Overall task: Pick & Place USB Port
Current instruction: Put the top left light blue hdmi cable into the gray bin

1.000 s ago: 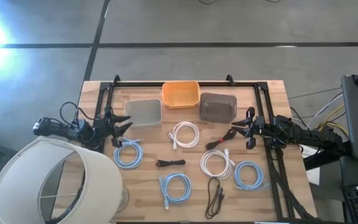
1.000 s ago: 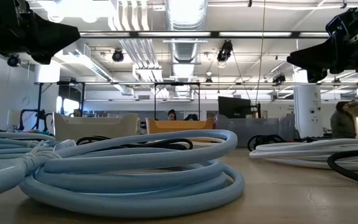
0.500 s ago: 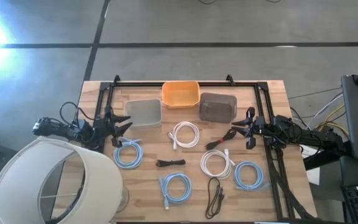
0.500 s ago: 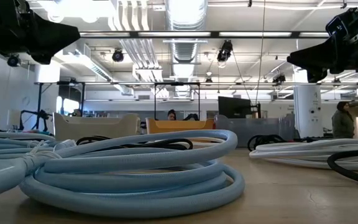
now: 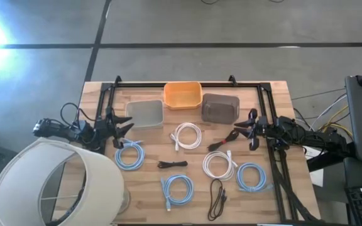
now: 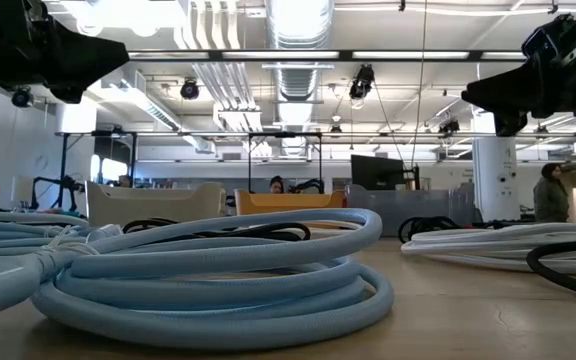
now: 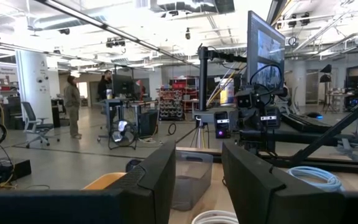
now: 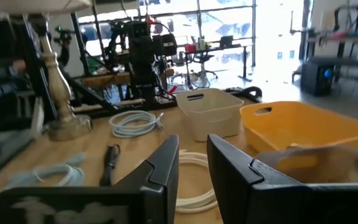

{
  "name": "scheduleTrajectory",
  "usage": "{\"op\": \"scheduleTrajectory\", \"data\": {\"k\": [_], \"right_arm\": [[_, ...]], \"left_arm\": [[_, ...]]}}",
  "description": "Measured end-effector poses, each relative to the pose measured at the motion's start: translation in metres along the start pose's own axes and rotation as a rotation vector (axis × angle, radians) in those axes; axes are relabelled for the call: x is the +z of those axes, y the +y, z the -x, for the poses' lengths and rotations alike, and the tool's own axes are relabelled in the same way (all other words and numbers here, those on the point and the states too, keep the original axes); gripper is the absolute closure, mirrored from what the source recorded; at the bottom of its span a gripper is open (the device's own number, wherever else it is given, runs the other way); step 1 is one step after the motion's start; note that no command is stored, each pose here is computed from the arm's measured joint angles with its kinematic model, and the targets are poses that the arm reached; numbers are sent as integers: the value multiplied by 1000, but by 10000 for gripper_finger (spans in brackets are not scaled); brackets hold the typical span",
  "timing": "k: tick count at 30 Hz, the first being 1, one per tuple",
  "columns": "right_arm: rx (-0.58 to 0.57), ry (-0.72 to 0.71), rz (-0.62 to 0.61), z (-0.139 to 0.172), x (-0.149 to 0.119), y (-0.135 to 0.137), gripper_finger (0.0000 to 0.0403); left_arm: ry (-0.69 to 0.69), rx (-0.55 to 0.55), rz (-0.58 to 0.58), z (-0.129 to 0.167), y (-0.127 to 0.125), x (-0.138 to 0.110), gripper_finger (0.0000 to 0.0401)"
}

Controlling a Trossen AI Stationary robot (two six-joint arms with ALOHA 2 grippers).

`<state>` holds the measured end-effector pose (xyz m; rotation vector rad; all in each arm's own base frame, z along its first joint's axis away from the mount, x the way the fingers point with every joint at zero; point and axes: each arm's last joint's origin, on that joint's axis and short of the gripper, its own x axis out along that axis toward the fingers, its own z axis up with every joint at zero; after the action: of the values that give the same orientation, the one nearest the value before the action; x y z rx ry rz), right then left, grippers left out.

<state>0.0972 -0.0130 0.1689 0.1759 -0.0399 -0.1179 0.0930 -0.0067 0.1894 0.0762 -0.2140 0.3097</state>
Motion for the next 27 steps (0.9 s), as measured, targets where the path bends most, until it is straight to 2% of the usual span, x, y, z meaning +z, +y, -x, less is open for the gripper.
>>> {"op": "scheduleTrajectory", "data": {"k": [4, 11, 17, 23, 27], "right_arm": [[0, 1, -50, 0, 0, 0, 319], [-18, -2, 72, 0, 0, -1, 332], [-26, 0, 70, 0, 0, -1, 325], [-27, -11, 84, 0, 1, -1, 291], [-45, -41, 81, 0, 4, -1, 267]], "left_arm": [[9, -2, 78, 0, 0, -1, 265], [29, -1, 282, 0, -1, -3, 266], [36, 36, 260, -1, 0, -3, 266], [57, 34, 247, -3, -1, -3, 266], [44, 48, 210, -6, 0, 10, 265]]}}
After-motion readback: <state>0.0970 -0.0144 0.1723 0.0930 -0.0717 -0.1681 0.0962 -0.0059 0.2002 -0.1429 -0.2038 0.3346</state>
